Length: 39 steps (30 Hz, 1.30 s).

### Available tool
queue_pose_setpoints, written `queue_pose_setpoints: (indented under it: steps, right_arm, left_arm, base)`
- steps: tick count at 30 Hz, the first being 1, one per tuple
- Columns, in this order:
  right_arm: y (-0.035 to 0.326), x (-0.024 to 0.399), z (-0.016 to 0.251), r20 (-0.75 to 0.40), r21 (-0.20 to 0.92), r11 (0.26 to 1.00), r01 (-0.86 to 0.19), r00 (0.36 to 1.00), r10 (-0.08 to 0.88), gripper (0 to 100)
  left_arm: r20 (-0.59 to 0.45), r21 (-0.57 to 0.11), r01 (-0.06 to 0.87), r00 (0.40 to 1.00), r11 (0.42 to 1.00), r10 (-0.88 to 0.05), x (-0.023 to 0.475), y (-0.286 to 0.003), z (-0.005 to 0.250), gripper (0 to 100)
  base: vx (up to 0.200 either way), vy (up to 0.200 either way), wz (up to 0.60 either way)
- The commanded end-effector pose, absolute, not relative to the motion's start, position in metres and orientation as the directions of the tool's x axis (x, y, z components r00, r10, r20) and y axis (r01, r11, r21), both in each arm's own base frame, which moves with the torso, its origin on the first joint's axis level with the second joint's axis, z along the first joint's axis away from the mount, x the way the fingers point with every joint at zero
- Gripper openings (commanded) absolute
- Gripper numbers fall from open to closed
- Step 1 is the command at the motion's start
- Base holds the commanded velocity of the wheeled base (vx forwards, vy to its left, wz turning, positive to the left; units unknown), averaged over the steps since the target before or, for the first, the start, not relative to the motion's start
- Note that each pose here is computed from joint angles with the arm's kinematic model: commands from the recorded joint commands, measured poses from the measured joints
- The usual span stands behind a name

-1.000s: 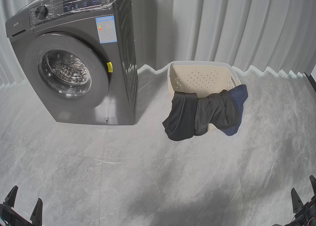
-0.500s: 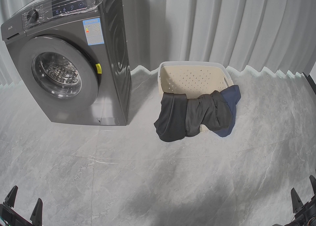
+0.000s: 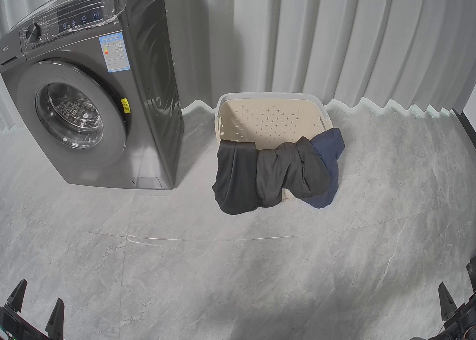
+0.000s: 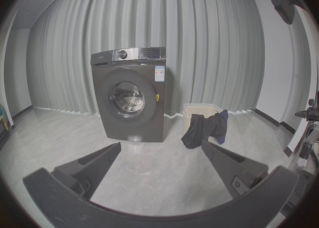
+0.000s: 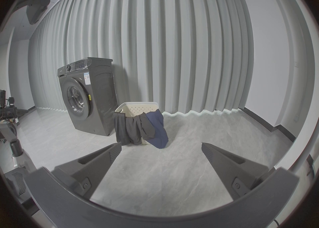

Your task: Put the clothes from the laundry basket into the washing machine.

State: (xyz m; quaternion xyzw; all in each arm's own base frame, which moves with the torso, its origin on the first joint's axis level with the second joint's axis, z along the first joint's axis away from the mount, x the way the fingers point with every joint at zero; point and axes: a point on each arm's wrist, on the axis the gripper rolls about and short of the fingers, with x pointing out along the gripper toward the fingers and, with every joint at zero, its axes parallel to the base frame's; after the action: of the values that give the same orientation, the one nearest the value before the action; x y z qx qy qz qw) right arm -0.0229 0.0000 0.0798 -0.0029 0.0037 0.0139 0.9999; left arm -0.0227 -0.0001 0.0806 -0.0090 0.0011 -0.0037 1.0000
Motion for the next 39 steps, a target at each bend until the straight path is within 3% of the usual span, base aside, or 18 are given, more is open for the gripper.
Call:
queue_pose_setpoints:
  steps: [1,10,22,31,39]
  right_arm:
    - [0.0001,-0.023,0.0754,-0.006,-0.006,1.0,-0.028,1.0,0.028,100]
    - [0.0001,-0.023,0.0754,-0.006,-0.006,1.0,-0.029,1.0,0.029,100]
    - [0.0001,-0.023,0.0754,-0.006,-0.005,1.0,-0.028,1.0,0.028,100]
    - [0.0001,-0.023,0.0754,-0.006,-0.005,1.0,-0.028,1.0,0.028,100]
    - [0.0001,-0.023,0.0754,-0.006,-0.005,1.0,-0.028,1.0,0.028,100]
  left_arm:
    - [0.002,-0.018,0.008,1.0,1.0,-0.008,-0.023,-0.0001,0.0762,100]
    - [0.002,-0.02,0.009,1.0,1.0,-0.009,-0.023,-0.0001,0.0762,100]
    - [0.002,-0.021,0.006,1.0,1.0,-0.006,-0.023,-0.0001,0.0762,100]
    - [0.002,-0.023,0.006,1.0,1.0,-0.006,-0.023,-0.0001,0.0762,100]
    - [0.002,-0.025,0.006,1.0,1.0,-0.006,-0.023,-0.0001,0.0762,100]
  base:
    - [0.0,0.0,0.0]
    - [0.0,0.0,0.0]
    - [0.2,0.0,0.0]
    - [0.0,0.0,0.0]
    - [0.0,-0.2,0.0]
